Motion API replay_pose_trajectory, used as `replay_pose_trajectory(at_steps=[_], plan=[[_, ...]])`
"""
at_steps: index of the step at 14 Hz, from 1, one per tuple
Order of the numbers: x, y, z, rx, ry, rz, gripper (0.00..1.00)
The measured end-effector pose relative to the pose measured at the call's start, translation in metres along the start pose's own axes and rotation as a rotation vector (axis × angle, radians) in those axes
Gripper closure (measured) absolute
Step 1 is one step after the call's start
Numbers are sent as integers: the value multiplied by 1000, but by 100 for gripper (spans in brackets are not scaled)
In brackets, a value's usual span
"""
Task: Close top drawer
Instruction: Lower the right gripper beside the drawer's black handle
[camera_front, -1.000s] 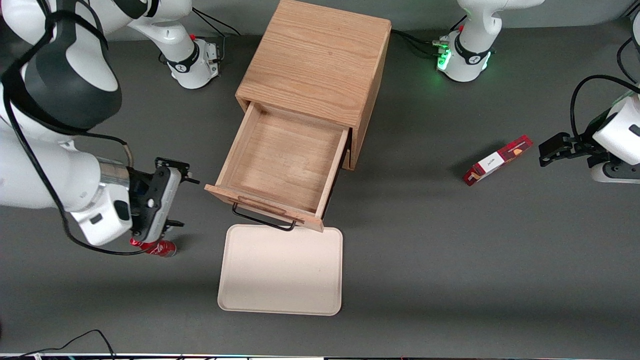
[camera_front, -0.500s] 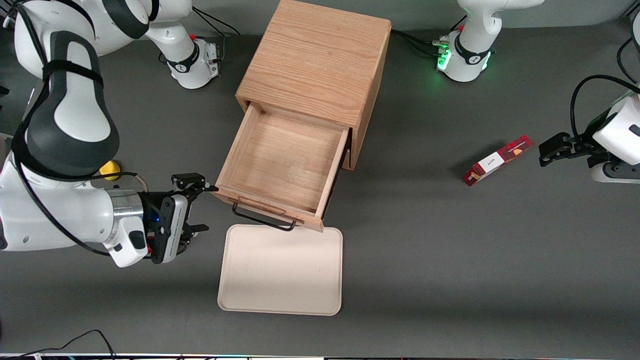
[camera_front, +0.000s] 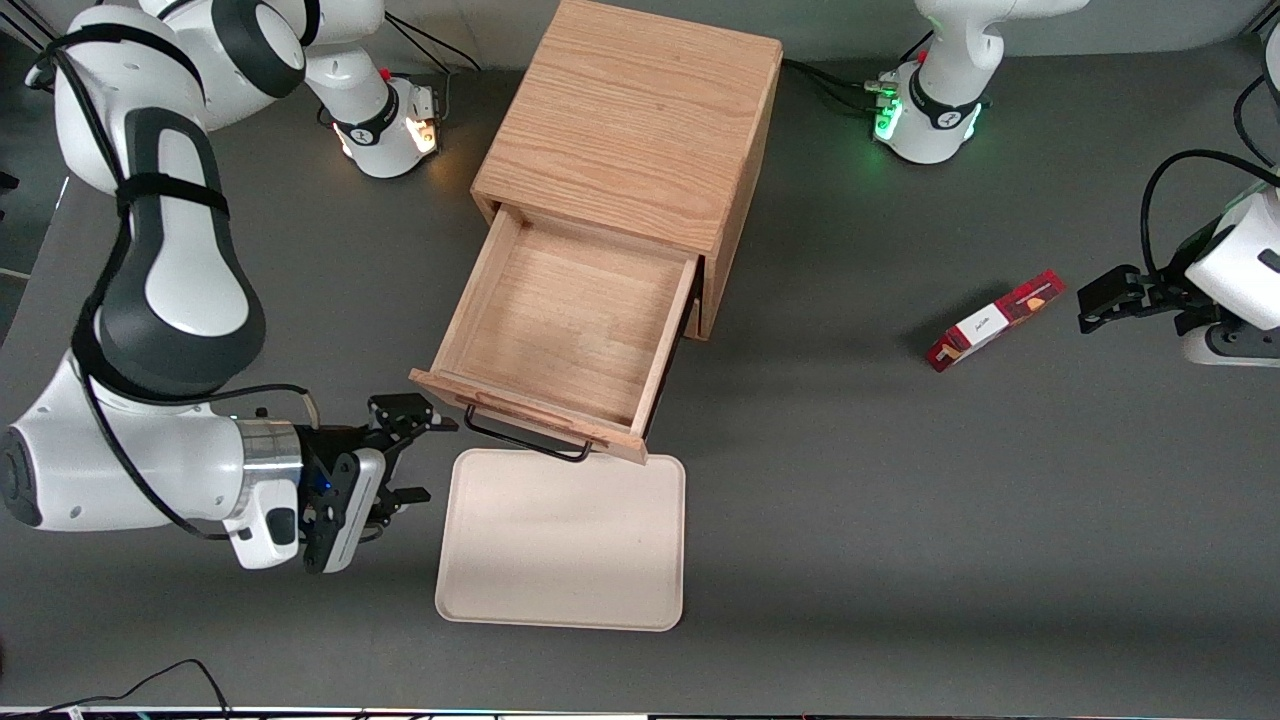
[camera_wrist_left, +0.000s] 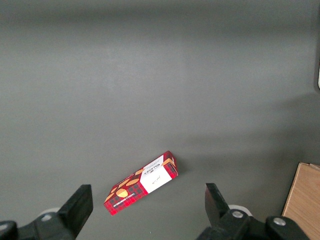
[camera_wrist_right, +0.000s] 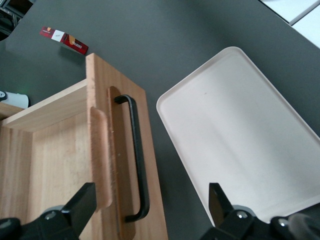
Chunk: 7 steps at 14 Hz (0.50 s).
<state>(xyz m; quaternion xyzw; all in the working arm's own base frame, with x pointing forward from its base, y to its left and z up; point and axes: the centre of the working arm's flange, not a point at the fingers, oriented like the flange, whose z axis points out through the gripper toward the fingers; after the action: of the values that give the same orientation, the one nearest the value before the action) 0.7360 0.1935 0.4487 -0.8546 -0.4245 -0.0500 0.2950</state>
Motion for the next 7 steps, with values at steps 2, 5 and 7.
replay_pose_trajectory(at_steps=[2, 5, 7], plan=[[-3, 11, 10, -6, -3, 15, 0], [0, 9, 27, -10, -36, 8, 0], [3, 5, 32, -16, -52, -1, 0]])
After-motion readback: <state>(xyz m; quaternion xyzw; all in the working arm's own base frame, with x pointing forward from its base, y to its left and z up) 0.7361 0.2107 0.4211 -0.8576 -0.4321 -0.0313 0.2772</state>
